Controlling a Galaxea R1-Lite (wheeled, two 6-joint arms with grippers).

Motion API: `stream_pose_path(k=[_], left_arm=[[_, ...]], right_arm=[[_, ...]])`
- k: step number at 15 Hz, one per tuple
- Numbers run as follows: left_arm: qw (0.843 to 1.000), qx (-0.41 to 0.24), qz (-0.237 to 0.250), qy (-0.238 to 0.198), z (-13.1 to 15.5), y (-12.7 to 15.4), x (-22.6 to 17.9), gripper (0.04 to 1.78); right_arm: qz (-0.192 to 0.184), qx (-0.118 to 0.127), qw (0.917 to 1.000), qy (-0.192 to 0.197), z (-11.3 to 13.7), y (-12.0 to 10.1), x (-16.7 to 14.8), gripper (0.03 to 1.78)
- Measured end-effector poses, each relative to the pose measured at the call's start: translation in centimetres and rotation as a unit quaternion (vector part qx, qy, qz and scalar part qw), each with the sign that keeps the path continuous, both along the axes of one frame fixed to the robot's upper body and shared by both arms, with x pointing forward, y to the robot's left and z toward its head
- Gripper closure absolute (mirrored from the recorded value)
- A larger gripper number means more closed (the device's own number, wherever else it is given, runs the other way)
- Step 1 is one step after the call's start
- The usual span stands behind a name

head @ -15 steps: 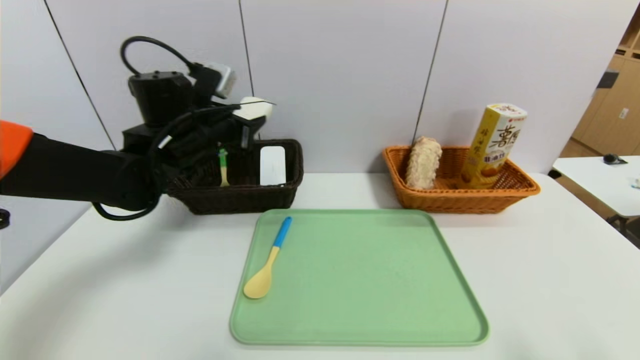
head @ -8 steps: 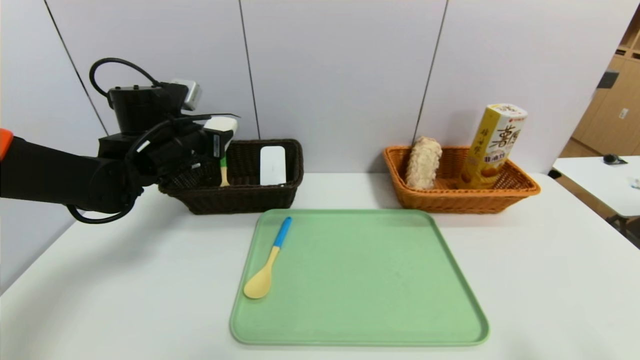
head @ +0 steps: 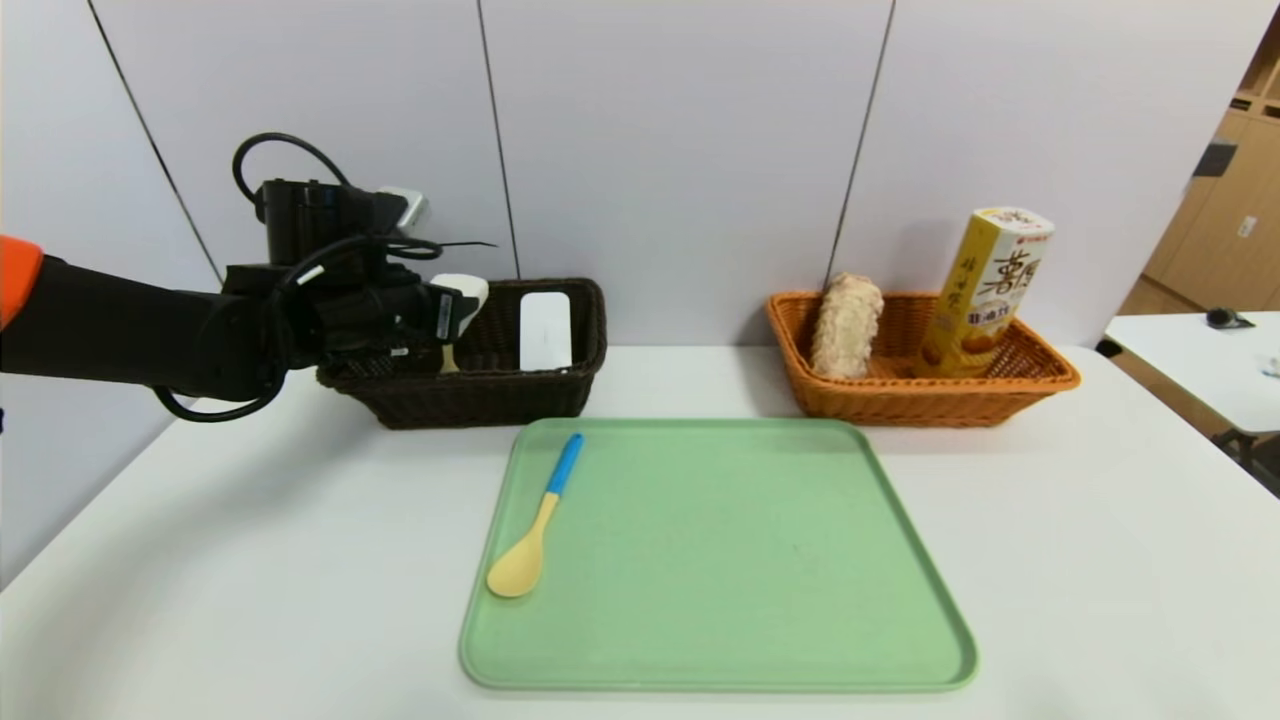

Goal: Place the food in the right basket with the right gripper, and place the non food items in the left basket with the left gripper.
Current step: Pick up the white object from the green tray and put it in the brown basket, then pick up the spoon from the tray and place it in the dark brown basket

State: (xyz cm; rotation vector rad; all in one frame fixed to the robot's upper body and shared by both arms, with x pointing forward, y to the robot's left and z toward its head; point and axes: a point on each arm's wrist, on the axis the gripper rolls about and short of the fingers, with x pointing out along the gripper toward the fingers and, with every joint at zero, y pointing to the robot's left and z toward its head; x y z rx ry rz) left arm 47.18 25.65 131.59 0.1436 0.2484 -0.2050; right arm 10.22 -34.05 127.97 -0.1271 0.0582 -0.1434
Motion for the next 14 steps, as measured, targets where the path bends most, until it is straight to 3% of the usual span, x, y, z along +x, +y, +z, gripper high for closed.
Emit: stream_pose_path(k=[6,10,14], left_arm=[[1.0,0.008,0.002,0.015,-2.1,-0.3,1.9,0.87],[1.0,0.011,0.001,0.008,-2.2,-0.4,2.2,0.58],[0.999,0.0,-0.003,-0.045,-1.3,-0.6,2.5,0.4]], right_arm=[[-0.003,0.0,1.0,-0.003,0.0,0.0,-0.1,0.12],[-0.003,0.0,1.0,-0.002,0.0,0.0,-0.1,0.12],[-0.001,-0.001,1.0,-0.002,0.0,0.0,-0.1,0.12]])
